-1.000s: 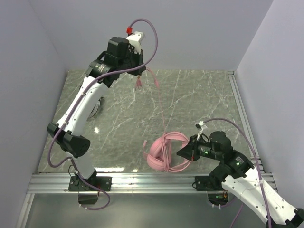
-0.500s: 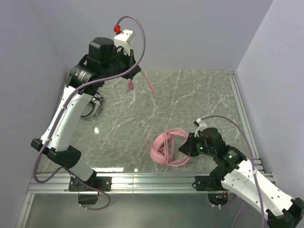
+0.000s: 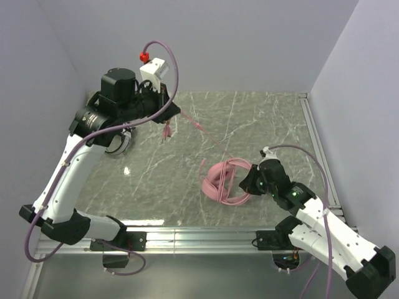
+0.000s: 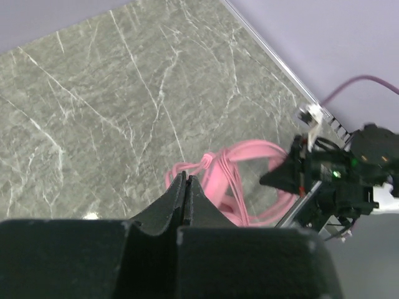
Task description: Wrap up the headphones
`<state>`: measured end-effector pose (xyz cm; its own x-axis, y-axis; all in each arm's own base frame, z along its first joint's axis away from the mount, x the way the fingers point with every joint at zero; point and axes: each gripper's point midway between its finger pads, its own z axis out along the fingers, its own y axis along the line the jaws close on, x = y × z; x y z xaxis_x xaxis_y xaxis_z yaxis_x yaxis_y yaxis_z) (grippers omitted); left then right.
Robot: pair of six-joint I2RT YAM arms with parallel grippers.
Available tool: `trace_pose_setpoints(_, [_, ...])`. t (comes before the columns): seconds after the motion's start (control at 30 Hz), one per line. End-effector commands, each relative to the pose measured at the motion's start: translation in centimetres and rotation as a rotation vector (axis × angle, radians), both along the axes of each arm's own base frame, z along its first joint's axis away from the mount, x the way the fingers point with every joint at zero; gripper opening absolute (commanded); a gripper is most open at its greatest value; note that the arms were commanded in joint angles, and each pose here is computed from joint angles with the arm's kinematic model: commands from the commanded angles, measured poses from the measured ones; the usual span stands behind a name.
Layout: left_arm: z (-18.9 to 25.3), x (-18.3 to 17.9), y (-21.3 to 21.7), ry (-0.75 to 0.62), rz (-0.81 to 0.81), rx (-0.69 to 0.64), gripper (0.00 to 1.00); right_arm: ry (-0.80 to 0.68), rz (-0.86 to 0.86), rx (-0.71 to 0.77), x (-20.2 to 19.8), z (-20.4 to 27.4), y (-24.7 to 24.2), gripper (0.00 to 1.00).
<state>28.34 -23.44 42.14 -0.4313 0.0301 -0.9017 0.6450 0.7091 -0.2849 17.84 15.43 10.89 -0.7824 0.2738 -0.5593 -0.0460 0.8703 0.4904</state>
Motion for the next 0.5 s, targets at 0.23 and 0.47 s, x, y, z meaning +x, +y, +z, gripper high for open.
trace_pose_setpoints(0.23, [4.5,-5.0,1.9,-0.120,-0.058,-0.088,0.00,-0.124,-0.160,0.095,6.6,4.5,-1.0,0.00])
trace_pose_setpoints(0.47, [-0.3,-6.5,1.5,-0.055,-0.104,-0.106,0.10,-0.148,-0.152,0.091,9.0,6.9,-0.3,0.00])
